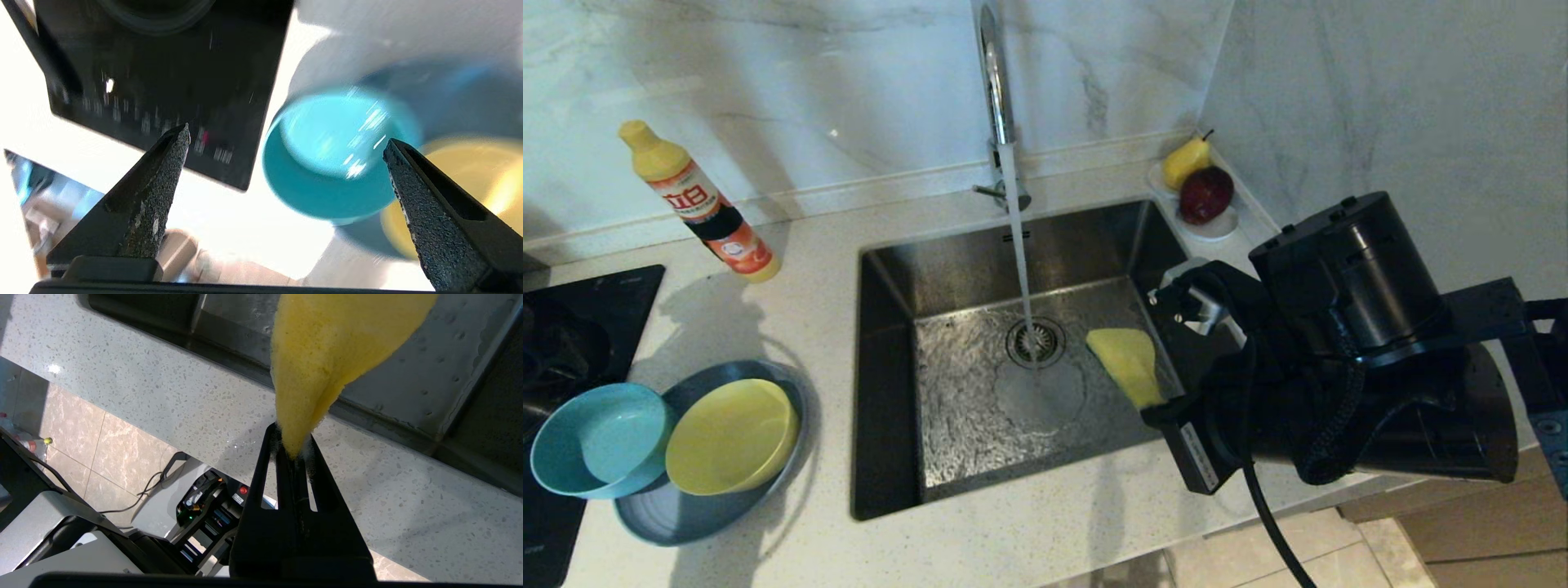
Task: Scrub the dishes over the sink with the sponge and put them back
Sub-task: Pick up a bowl and the sponge
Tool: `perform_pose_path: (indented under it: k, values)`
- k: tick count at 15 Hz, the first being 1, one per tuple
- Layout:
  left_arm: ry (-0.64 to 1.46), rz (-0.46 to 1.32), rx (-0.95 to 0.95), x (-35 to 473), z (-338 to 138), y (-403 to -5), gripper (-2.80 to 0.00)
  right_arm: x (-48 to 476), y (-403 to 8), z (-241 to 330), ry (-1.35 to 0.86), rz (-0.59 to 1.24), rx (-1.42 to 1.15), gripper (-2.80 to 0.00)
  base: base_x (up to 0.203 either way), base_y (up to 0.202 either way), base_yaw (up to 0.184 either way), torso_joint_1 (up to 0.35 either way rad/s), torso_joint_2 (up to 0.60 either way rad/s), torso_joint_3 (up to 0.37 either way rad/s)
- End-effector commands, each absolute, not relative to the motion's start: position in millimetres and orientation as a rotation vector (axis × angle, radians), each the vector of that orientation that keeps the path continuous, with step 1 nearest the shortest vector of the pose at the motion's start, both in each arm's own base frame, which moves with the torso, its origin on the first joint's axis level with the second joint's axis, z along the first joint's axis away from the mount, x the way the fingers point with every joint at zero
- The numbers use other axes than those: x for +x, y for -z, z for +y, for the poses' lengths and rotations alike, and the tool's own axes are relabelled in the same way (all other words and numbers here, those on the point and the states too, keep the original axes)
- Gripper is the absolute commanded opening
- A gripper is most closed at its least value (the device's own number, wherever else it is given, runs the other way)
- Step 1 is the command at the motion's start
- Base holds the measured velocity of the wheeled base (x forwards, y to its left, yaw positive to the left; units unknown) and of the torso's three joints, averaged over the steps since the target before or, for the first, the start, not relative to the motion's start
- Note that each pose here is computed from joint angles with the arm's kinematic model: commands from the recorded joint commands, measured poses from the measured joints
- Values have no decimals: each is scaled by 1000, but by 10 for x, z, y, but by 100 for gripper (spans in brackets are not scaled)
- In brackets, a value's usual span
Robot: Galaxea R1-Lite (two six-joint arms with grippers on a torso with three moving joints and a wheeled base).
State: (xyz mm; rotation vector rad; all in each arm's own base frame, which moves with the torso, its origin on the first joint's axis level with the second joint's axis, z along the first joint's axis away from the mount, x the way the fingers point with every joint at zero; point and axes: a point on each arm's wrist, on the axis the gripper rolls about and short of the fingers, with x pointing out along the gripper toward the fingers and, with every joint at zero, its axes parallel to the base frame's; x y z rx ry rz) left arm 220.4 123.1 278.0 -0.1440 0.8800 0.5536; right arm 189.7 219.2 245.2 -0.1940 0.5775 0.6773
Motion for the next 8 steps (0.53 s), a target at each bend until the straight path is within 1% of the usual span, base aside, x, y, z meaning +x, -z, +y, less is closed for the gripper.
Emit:
perform_pose_path:
  k: [1,4,8]
  values:
    - [-568,977,-150,2116,1307,-2564,0,1898,-2453,2195,-677,577,-194,-280,0,0,0,0,0,0]
    - [-572,1043,-175,2128,1393,-2372,0,1913,-2427,2212,-675,585,-198,-280,0,0,0,0,0,0]
    - [-579,996,-174,2230,1458,-2187,0,1913,-2427,2212,-675,585,-198,-280,0,0,0,0,0,0]
